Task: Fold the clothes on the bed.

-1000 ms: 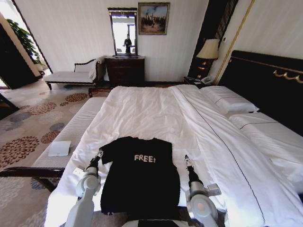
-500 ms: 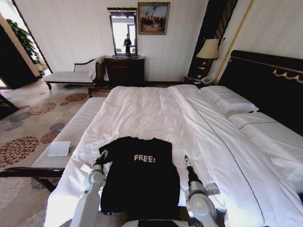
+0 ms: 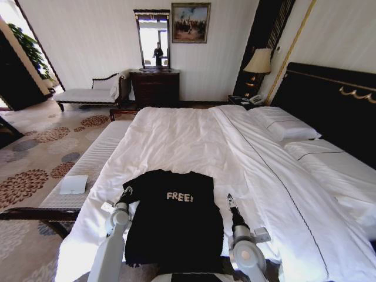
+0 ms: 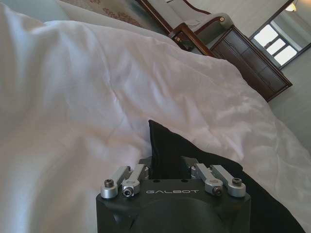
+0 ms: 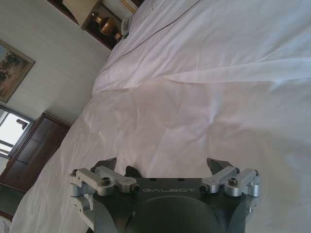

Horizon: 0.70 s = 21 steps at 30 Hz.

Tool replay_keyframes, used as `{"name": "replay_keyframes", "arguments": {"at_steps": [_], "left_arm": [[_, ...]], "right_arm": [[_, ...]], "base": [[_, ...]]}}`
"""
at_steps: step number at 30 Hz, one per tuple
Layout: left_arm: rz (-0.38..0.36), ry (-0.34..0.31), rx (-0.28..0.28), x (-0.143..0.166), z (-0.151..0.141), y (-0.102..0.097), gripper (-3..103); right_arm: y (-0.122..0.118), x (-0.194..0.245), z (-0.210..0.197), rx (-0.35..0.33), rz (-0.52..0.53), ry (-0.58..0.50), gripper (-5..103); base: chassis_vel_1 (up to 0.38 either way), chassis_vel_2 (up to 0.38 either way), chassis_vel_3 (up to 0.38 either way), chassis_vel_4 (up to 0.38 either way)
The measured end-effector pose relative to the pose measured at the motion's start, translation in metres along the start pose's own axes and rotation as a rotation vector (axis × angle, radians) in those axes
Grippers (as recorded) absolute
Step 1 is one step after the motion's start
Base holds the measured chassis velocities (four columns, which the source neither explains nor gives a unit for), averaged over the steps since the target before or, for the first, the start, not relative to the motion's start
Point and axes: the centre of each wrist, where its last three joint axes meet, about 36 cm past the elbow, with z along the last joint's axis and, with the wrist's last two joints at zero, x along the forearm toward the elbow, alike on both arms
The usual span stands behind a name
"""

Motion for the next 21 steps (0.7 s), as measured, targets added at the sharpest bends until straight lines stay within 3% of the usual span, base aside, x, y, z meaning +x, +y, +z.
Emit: {"name": "replay_keyframes", "arguments": {"at_steps": [2, 7, 8, 16, 21], "left_arm": [[-0.005, 0.005, 0.000, 0.000, 0.002, 0.002, 23], [-0.007, 0.005, 0.001, 0.001, 0.003, 0.003, 12], [-0.004, 0.002, 0.003, 0.001, 0.001, 0.003, 3], [0.023, -0.022, -0.001, 0.007, -0.005, 0.003, 0], [0.135, -0.040, -0.039, 0.021, 0.000, -0.008, 0]], "right_arm": [[-0.001, 0.001, 0.000, 0.002, 0.003, 0.000, 100], [-0.001, 0.001, 0.001, 0.008, 0.005, -0.002, 100], [-0.001, 0.001, 0.001, 0.008, 0.006, -0.002, 100], [-0.002, 0.001, 0.004, 0.014, 0.010, 0.001, 100], [-0.003, -0.001, 0.006, 0.018, 0.013, 0.002, 100]], "base": [[0.000, 0.000, 0.000, 0.000], [0.000, 0.000, 0.000, 0.000], [0.000, 0.000, 0.000, 0.000], [0.000, 0.000, 0.000, 0.000], [0.000, 0.000, 0.000, 0.000]]}}
